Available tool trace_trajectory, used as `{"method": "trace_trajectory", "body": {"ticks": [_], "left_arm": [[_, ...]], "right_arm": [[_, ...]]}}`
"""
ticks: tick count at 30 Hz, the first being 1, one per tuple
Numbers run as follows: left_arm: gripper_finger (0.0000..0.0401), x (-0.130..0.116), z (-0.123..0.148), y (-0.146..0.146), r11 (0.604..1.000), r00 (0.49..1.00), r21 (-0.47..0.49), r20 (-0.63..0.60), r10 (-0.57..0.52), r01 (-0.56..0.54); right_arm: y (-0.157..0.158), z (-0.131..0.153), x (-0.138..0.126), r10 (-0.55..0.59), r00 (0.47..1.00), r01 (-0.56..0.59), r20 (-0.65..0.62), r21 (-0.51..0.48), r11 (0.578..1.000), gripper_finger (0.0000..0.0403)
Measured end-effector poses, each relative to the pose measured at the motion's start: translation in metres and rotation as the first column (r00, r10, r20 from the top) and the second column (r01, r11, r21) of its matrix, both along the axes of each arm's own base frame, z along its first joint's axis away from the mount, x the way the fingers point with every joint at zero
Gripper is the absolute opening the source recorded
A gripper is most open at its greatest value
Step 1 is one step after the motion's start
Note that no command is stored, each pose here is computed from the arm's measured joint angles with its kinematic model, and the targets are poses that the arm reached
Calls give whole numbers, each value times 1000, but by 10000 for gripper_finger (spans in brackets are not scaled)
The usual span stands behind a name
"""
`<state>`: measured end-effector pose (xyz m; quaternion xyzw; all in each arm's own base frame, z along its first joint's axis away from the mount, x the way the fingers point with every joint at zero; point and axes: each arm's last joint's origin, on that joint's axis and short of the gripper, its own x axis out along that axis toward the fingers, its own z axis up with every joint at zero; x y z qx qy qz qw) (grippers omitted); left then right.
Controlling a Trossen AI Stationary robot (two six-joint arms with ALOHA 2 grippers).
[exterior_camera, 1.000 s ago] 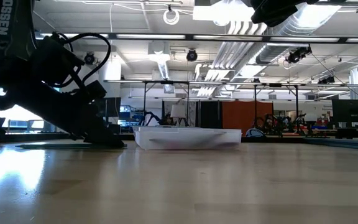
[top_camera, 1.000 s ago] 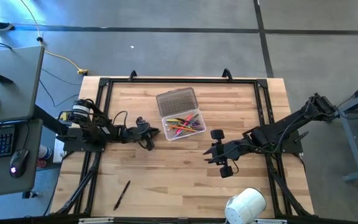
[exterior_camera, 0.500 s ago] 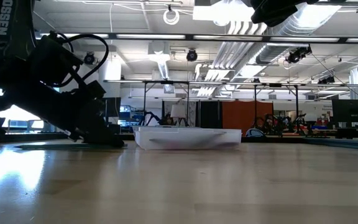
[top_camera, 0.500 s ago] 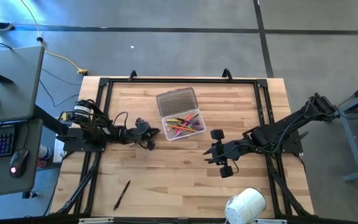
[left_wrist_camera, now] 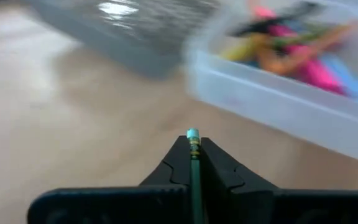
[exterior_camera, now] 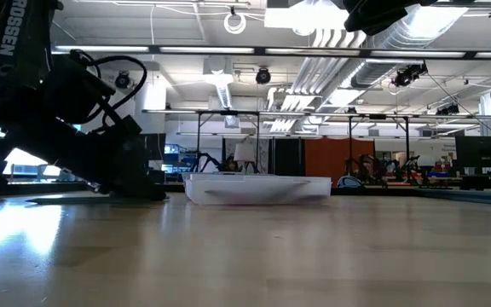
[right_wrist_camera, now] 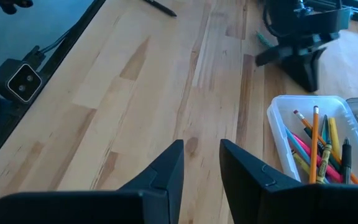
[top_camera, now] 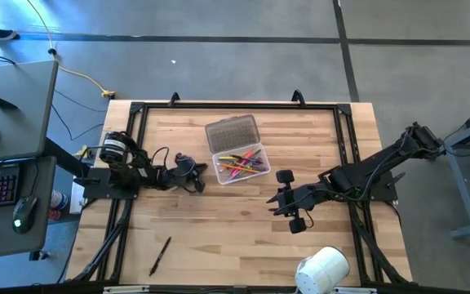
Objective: Pick & place school supplies into a supply box
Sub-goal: Put the light blue pencil into the supply box
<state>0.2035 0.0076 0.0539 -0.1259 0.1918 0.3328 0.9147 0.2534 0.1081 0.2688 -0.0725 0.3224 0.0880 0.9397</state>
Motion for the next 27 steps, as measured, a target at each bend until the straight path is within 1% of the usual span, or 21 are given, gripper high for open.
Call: {"method": "trace_trajectory", "body": {"ticks": [3, 9, 12, 15, 17, 20, 21, 23, 25, 27], "left_arm": [[47, -1, 3, 2, 997, 998, 33, 33, 62, -63], [43, 6, 19, 2, 996, 983, 33, 169, 75, -82], [48, 12, 33, 2, 998, 966, 37, 256, 38, -49], [53, 22, 51, 0, 997, 938, 79, 347, -20, -8], [51, 33, 61, -1, 995, 919, 95, 392, -34, -4], [46, 55, 76, -2, 991, 898, 129, 431, -86, 33], [46, 66, 82, -3, 987, 897, 151, 428, -112, 51], [48, 88, 91, -4, 976, 914, 192, 368, -169, 103], [56, 114, 100, -2, 966, 944, 213, 258, -204, 150], [65, 137, 112, 6, 965, 973, 203, 125, -193, 165]], "right_arm": [[0, 0, 0, 0, 1000, 0, 0, 0, 1000, 87], [0, 0, 0, 0, 1000, 0, 0, 0, 1000, 87], [0, 0, 0, 0, 1000, 0, 0, 0, 1000, 87], [0, 0, 0, 0, 1000, 0, 0, 0, 1000, 87], [0, 0, 0, 0, 1000, 0, 0, 0, 1000, 87], [0, 0, 0, 4, 1000, -4, 1, -5, 1000, 87], [0, 0, 0, 10, 1000, -10, 2, -13, 1000, 87], [0, 0, 0, 21, 1000, -21, 4, -26, 999, 87], [0, 0, 0, 30, 1000, -30, 7, -37, 999, 87], [0, 0, 0, 30, 1000, -30, 7, -37, 999, 87]]}}
